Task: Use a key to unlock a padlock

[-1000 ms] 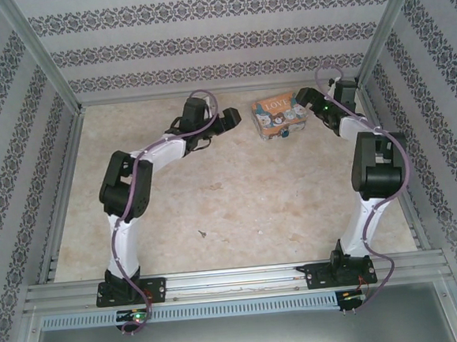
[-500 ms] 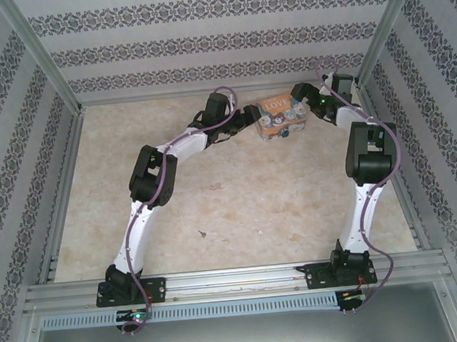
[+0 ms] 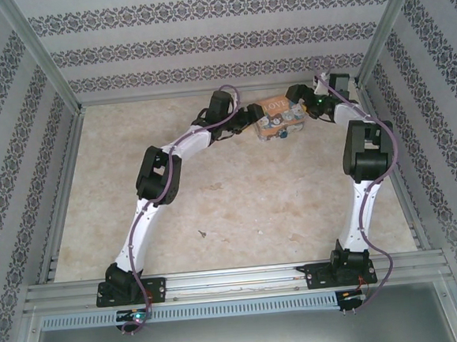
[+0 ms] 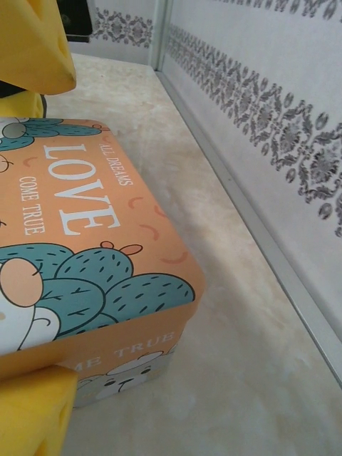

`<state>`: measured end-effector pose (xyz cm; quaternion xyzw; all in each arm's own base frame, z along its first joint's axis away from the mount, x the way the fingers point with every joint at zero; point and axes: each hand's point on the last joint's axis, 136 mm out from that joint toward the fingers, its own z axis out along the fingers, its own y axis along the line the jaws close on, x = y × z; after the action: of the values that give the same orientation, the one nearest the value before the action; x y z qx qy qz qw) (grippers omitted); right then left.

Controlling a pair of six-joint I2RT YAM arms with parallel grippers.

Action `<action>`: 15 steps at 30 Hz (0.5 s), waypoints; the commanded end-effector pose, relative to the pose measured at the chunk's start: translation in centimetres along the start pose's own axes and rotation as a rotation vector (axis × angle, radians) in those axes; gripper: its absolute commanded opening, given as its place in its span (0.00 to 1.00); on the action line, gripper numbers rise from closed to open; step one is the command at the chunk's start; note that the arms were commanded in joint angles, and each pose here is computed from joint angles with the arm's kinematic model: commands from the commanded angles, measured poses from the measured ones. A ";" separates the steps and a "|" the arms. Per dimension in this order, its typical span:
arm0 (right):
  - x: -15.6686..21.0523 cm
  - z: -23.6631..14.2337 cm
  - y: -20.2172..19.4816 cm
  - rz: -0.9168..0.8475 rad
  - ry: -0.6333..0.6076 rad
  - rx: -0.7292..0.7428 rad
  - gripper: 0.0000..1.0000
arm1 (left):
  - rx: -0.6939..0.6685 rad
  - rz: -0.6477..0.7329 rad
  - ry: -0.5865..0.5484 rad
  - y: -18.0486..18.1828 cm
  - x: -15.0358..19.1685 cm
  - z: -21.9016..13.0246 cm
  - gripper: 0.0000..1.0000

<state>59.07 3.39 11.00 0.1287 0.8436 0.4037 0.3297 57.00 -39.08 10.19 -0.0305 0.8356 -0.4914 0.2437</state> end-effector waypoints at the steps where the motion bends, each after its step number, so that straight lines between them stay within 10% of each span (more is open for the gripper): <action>1: 2.2 0.6 2.7 -0.050 0.067 -0.061 0.97 | 0.025 0.005 0.058 -1.0 1.2 0.2 0.79; 15: 9.9 1.9 8.2 -0.122 0.156 -0.070 0.94 | 0.028 0.030 0.063 -1.0 2.7 -5.0 0.75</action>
<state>55.34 8.91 10.50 0.0851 0.8645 0.3754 0.3231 53.57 -35.68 9.02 -0.0377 0.8563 -0.4713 0.2077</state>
